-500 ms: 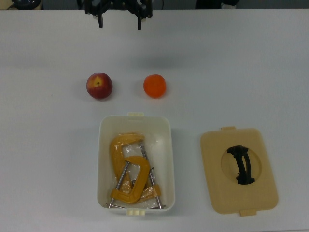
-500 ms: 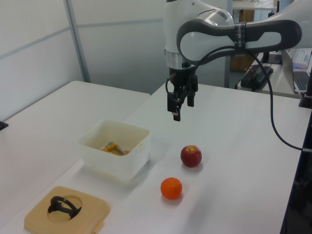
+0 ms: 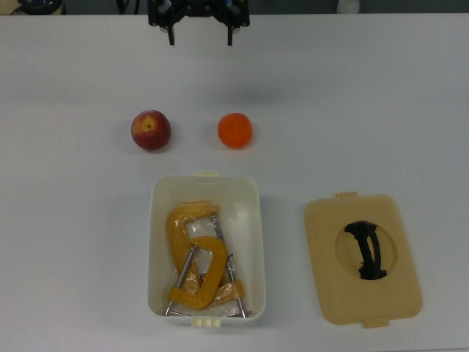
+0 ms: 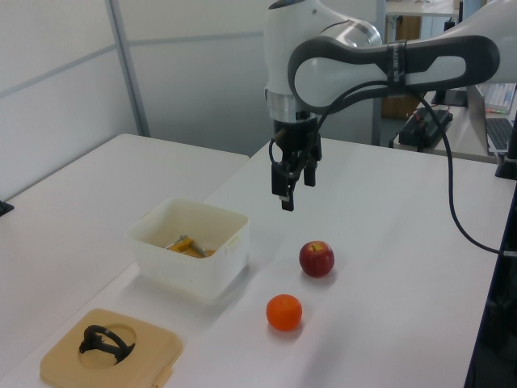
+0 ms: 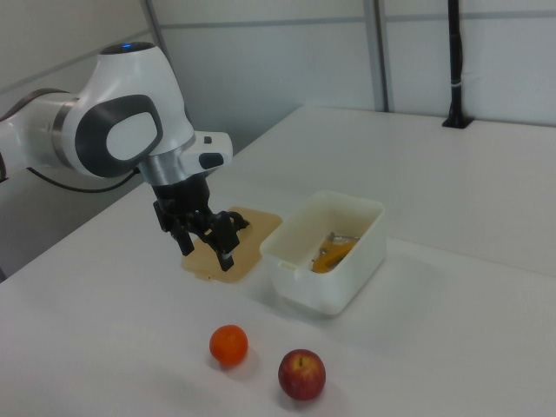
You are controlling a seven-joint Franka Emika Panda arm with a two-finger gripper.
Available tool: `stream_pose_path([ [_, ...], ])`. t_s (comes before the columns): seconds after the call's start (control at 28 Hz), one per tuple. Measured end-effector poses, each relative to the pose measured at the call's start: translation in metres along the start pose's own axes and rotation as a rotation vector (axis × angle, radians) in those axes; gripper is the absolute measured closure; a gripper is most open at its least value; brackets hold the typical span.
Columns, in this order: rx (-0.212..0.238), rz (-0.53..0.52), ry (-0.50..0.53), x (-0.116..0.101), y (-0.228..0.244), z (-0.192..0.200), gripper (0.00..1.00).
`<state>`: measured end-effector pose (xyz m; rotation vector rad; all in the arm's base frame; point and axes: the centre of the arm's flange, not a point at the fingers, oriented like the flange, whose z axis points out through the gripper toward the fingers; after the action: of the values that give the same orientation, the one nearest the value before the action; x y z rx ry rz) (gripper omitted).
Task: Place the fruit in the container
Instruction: 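Move the open gripper down toward the orange, then lower the gripper around the orange and close it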
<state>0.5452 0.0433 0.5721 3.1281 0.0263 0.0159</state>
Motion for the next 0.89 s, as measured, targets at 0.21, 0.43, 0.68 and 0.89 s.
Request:
stream_pose_path([
  [0.21, 0.001, -0.048, -0.021, 0.002, -0.026, 0.011, 0.00],
  [0.43, 0.000, -0.094, -0.038, 0.000, -0.043, 0.026, 0.00],
  [0.68, 0.004, -0.124, -0.010, 0.003, -0.050, 0.074, 0.00],
  [0.89, -0.007, -0.140, -0.019, 0.005, -0.050, 0.128, 0.00],
])
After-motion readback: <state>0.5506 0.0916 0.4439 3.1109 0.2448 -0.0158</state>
